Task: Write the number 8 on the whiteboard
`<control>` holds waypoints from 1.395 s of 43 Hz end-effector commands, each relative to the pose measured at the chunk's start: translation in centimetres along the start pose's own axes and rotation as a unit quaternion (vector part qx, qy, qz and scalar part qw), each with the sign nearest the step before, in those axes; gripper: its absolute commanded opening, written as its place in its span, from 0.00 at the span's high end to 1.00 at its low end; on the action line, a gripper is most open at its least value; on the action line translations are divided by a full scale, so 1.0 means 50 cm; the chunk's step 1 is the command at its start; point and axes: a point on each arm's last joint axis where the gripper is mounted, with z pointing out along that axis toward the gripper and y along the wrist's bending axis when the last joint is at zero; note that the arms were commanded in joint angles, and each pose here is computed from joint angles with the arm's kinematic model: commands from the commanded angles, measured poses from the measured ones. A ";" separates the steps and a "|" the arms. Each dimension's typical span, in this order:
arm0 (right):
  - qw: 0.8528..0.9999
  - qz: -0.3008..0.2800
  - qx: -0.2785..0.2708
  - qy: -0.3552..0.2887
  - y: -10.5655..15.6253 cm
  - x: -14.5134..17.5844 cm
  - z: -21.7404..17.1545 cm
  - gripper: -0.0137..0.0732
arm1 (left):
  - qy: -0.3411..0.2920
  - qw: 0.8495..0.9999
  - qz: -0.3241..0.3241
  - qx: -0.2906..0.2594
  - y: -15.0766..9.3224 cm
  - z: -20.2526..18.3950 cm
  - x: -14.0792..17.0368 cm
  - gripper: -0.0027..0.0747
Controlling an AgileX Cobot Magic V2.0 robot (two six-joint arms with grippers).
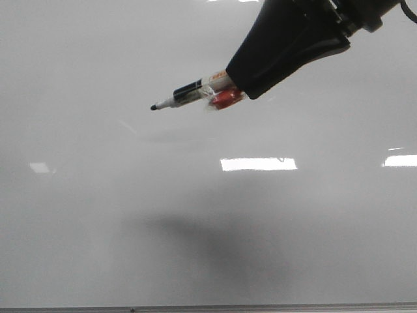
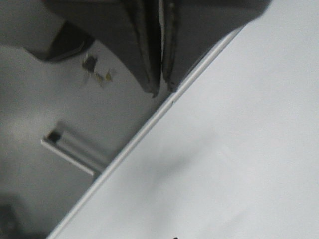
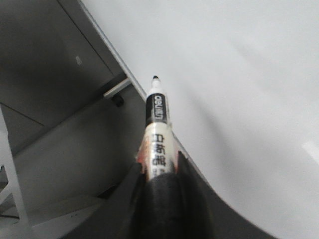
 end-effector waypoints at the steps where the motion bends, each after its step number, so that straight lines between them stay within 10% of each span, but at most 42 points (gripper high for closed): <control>1: 0.998 0.016 0.015 -0.062 0.002 -0.032 -0.022 0.91 | -0.109 0.993 -0.042 -0.035 -0.007 -0.035 0.000 0.99; 13: 0.995 0.037 0.040 -0.088 -0.048 -0.089 0.028 0.91 | -0.243 0.967 -0.041 -0.071 -0.037 -0.098 0.042 0.99; 30: 0.988 0.065 0.074 -0.117 -0.113 -0.142 0.098 0.91 | -0.249 0.965 -0.036 -0.071 -0.041 -0.105 0.045 0.99; 60: 0.991 0.113 0.071 0.012 -0.147 0.016 0.138 0.91 | -0.249 0.965 -0.036 -0.071 -0.041 -0.105 0.045 0.99</control>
